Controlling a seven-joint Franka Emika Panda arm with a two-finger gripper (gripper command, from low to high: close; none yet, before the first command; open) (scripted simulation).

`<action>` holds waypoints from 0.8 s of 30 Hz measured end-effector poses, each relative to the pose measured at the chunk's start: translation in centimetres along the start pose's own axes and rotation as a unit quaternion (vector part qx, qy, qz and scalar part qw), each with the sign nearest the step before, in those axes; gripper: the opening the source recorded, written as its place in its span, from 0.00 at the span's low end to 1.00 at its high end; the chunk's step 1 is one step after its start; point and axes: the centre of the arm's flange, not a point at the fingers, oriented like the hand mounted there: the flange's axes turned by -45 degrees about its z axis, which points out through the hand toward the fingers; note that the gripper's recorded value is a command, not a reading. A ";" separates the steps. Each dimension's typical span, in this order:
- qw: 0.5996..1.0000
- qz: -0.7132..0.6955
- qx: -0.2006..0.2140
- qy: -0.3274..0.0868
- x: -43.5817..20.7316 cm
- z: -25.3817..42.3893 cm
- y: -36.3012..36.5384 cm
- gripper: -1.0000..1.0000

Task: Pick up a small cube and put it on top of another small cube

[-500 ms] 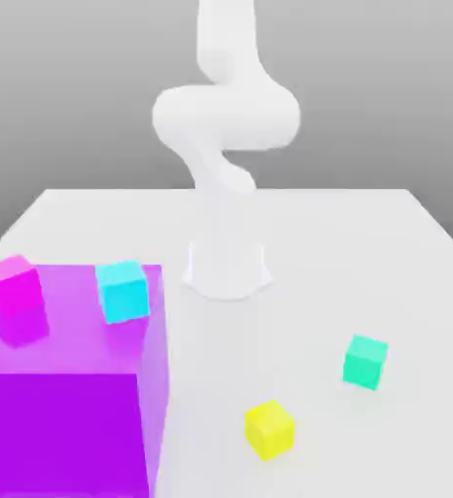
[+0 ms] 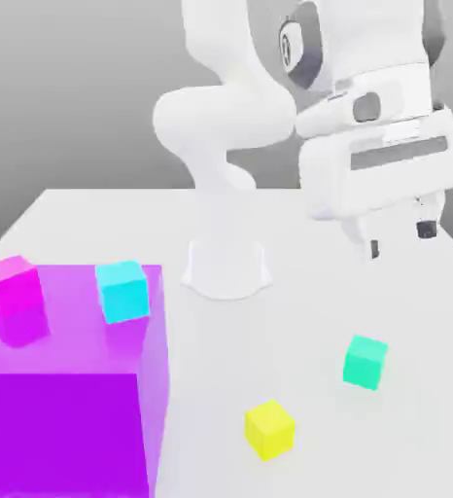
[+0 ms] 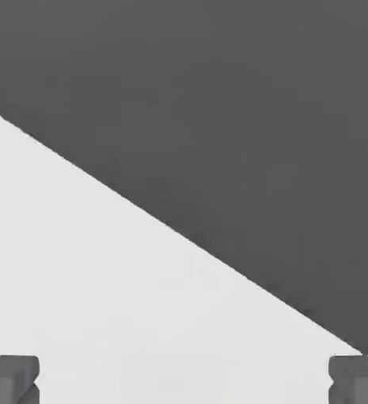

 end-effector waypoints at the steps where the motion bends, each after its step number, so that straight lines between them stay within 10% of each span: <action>1: 1.000 -0.020 0.006 -0.015 -0.7 1.8 -1.2 0.50; 8: 0.978 -0.169 0.034 -0.115 -8.1 11.8 -9.4 0.50; 15: 0.974 -0.183 0.036 -0.127 -10.5 17.9 -9.9 0.50; 16: 0.974 -0.183 0.037 -0.127 -10.9 18.7 -10.0 0.00; 24: 0.974 -0.183 0.036 -0.127 -10.7 18.4 -10.0 0.00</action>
